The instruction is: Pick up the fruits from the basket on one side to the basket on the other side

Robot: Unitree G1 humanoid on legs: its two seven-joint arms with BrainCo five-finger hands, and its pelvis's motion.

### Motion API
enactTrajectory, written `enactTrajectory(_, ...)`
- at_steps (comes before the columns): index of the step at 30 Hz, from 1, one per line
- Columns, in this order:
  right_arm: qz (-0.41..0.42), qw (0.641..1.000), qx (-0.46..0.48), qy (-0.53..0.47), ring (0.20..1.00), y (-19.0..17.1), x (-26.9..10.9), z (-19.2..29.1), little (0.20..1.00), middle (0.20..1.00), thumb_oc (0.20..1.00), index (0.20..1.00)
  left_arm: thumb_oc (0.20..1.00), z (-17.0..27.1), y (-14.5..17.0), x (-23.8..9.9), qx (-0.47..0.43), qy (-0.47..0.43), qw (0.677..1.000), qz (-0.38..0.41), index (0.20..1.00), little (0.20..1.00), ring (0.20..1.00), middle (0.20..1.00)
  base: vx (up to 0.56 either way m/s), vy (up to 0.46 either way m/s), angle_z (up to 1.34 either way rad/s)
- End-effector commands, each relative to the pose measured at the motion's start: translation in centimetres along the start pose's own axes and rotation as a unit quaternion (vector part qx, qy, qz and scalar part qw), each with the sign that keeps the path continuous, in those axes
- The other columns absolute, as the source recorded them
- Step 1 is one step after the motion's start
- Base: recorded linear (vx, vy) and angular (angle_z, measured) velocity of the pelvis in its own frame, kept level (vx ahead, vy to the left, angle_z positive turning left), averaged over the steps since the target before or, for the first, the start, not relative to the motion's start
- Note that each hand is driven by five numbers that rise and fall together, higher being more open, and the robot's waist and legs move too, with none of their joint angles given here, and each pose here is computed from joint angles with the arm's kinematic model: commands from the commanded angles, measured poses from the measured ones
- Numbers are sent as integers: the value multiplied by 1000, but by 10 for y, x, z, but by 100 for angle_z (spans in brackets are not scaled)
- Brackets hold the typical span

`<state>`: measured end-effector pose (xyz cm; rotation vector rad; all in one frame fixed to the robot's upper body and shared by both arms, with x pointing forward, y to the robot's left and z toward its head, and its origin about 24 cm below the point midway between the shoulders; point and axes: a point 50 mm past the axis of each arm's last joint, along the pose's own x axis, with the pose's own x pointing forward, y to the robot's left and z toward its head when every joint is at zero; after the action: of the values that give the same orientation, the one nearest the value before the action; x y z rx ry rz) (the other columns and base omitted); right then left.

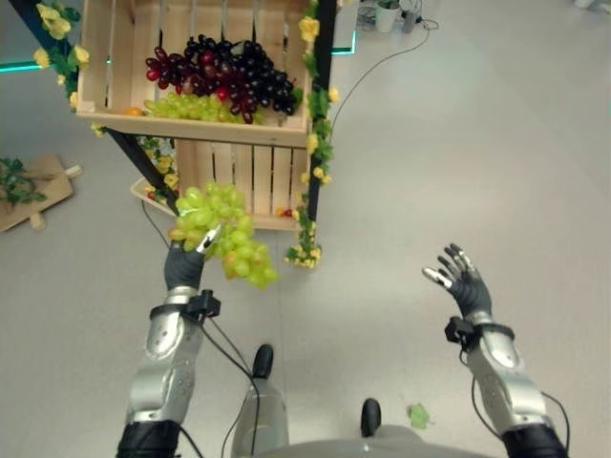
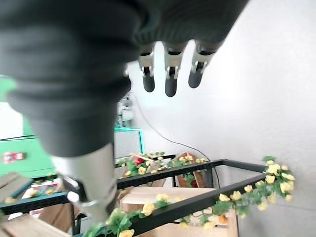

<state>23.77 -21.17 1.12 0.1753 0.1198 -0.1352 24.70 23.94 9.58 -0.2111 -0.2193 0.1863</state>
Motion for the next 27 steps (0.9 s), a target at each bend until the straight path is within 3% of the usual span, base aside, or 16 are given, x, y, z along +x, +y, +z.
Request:
enactTrajectory(1,19,998,-30,-60,1000,-2,12,29,1000,1000,1000,1000,200,55,-1,13,-27,-146,989,-4,200,200,200,200,45,52,6)
enactTrajectory(15,80,995,-49,-24,1000,21,20,17,1000,1000,1000,1000,200,139,29,60,41,-233,972,4,200,200,200,200,38,29,-7)
enactTrajectory(21,86,995,-42,-16,1000,26,20,12,1000,1000,1000,1000,200,169,22,52,45,-281,958,-31,200,200,200,200,33,-24,7)
enactTrajectory(27,102,994,-48,-8,1000,32,22,9,1000,1000,1000,1000,200,188,17,78,75,-269,959,-40,200,200,200,200,29,-17,5)
